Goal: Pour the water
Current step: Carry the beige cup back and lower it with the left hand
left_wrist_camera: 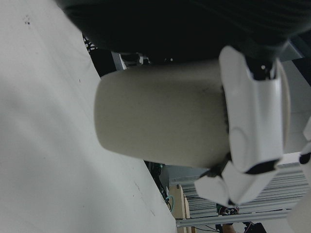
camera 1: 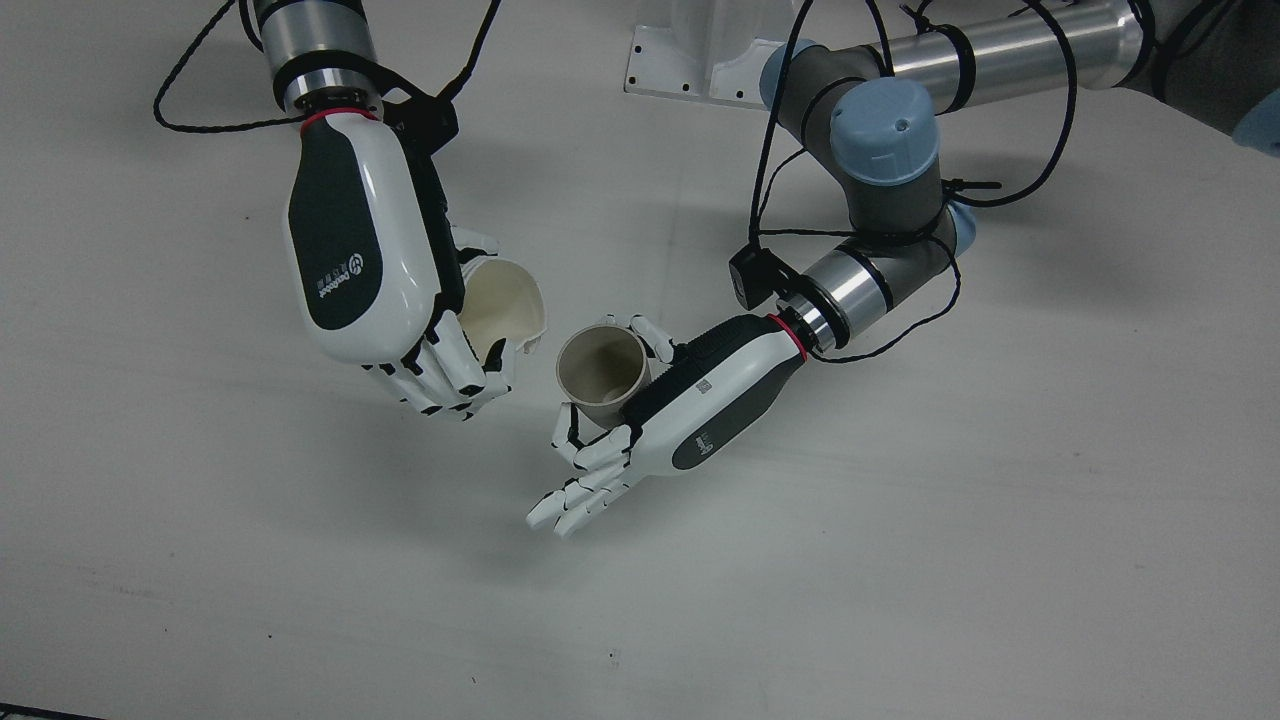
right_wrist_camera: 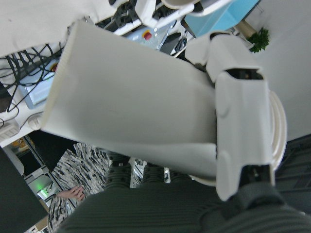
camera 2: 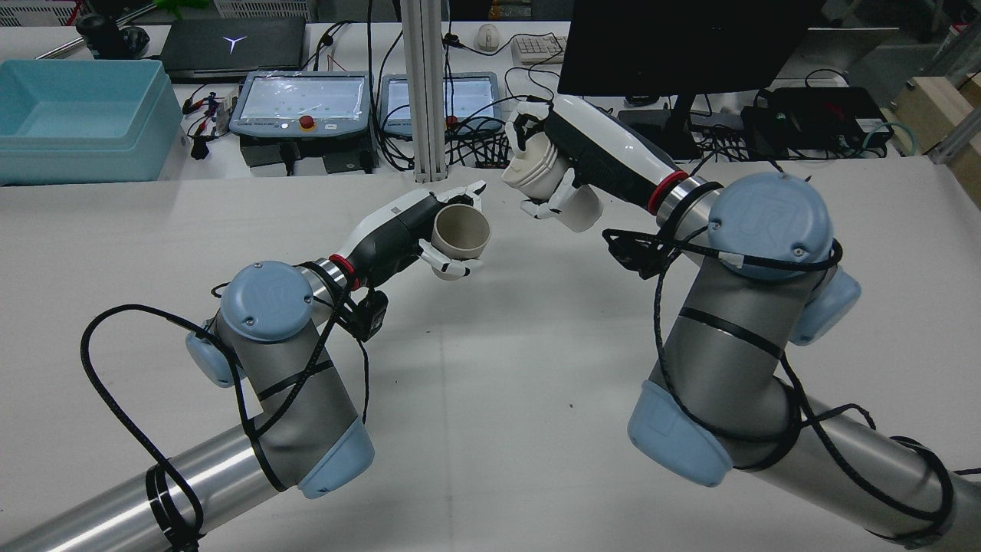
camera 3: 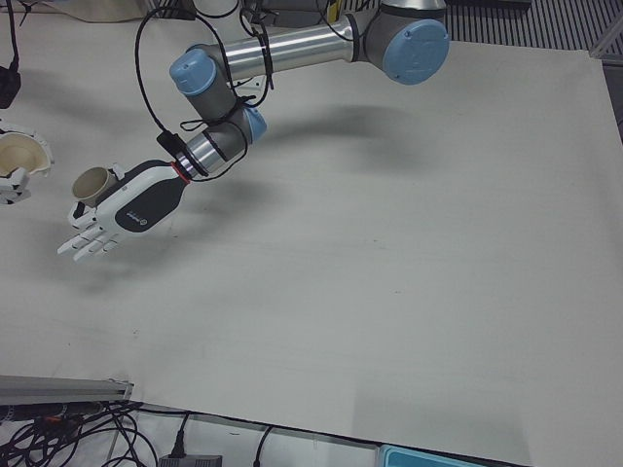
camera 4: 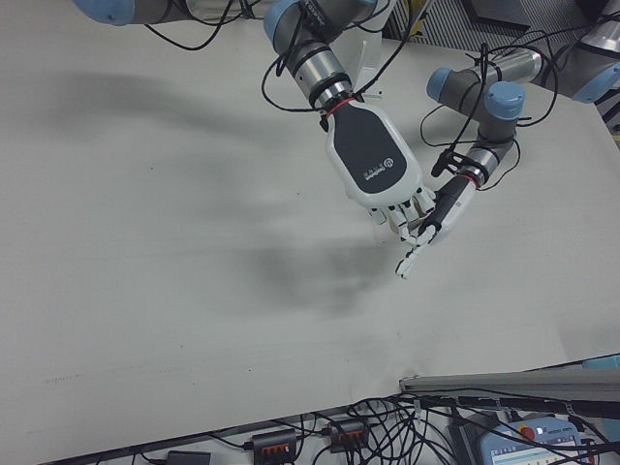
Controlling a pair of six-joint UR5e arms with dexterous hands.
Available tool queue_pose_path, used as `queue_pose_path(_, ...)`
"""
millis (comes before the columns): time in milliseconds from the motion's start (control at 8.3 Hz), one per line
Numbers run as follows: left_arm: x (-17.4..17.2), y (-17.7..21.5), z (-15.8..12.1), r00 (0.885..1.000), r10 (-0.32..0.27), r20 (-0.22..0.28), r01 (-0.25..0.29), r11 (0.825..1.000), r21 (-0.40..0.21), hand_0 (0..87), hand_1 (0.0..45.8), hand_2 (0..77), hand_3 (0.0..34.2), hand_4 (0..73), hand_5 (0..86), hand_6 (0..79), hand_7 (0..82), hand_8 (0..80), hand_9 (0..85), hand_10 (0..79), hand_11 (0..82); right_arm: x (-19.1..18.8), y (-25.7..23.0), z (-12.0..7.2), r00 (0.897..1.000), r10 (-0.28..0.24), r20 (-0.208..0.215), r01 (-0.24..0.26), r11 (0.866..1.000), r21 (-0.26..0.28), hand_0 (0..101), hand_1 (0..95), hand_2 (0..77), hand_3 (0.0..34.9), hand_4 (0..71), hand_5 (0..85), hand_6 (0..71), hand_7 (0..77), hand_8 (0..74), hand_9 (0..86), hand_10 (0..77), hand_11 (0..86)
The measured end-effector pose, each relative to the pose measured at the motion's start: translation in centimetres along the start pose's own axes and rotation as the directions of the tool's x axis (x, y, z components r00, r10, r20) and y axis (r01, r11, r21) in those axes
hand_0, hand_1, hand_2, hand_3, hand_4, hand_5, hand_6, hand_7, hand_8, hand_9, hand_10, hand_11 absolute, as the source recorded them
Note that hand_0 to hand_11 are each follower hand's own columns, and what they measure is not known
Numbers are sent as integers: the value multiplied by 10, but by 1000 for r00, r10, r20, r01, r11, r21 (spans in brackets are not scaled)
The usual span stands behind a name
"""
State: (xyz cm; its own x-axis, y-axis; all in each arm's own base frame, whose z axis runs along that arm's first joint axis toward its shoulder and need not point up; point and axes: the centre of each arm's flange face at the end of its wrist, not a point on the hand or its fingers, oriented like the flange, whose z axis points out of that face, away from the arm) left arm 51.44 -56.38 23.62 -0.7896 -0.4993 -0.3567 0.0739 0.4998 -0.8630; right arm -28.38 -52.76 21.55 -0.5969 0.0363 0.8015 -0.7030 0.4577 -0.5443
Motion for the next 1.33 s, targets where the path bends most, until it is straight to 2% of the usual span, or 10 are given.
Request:
queue_pose_path(120,10,-10,-2,1000,-13,-12,13,1000,10,584,175,409,1,142,682,38,71,0,11,11,44,-25,-28,-23,998,30,59,-31,999,17,797,153,387,0,175,709,447,605,355,453,464,758)
queue_pose_path(361,22,-44,-16,998,-57,-32,58,998,36,563,175,409,2,142,682,38,71,0,11,11,44,-61,-106,-81,982,114,152,-129,987,94,798,153,398,0,164,693,447,595,349,453,469,747)
queue_pose_path(482,31,-70,-29,995,-82,-48,85,995,55,563,175,409,2,142,682,38,71,0,11,11,44,-86,-155,-113,972,122,202,-153,978,145,796,153,398,0,49,665,420,562,349,453,480,736)
queue_pose_path(602,40,-94,-44,993,-104,-63,108,991,74,563,175,409,2,142,682,38,71,0,5,11,44,-111,-199,-141,961,130,244,-178,967,184,796,153,398,0,49,665,420,562,349,453,491,720)
queue_pose_path(723,53,-121,-62,990,-116,-76,123,988,88,563,169,415,1,142,687,22,71,0,5,11,44,-136,-244,-174,949,142,283,-209,952,222,797,153,398,0,38,714,393,524,333,436,502,709)
queue_pose_path(843,67,-147,-84,989,-118,-86,126,987,96,563,169,415,1,142,687,22,71,0,5,11,44,-152,-285,-208,937,147,316,-232,940,251,798,153,404,0,0,698,393,502,333,431,529,698)
queue_pose_path(964,82,-176,-113,988,-118,-102,129,986,103,569,169,415,2,142,687,22,71,0,5,11,44,-149,-323,-239,927,158,340,-257,928,271,797,158,404,0,0,654,387,496,333,442,529,698)
queue_pose_path(1084,98,-212,-148,984,-117,-131,131,985,109,569,169,415,1,142,687,22,60,0,5,11,38,-126,-363,-268,917,185,353,-294,912,286,797,158,404,0,0,654,387,496,333,442,540,698)
queue_pose_path(1205,112,-245,-182,980,-110,-163,130,985,114,570,164,415,2,142,687,22,60,0,11,11,44,-94,-395,-291,911,208,356,-322,899,296,798,158,404,0,0,638,387,496,333,442,551,693)
queue_pose_path(1325,120,-275,-216,977,-102,-189,126,984,122,571,164,415,2,142,687,22,71,0,5,11,38,-62,-421,-305,911,223,346,-338,886,317,798,158,404,0,0,638,387,496,333,442,551,693)
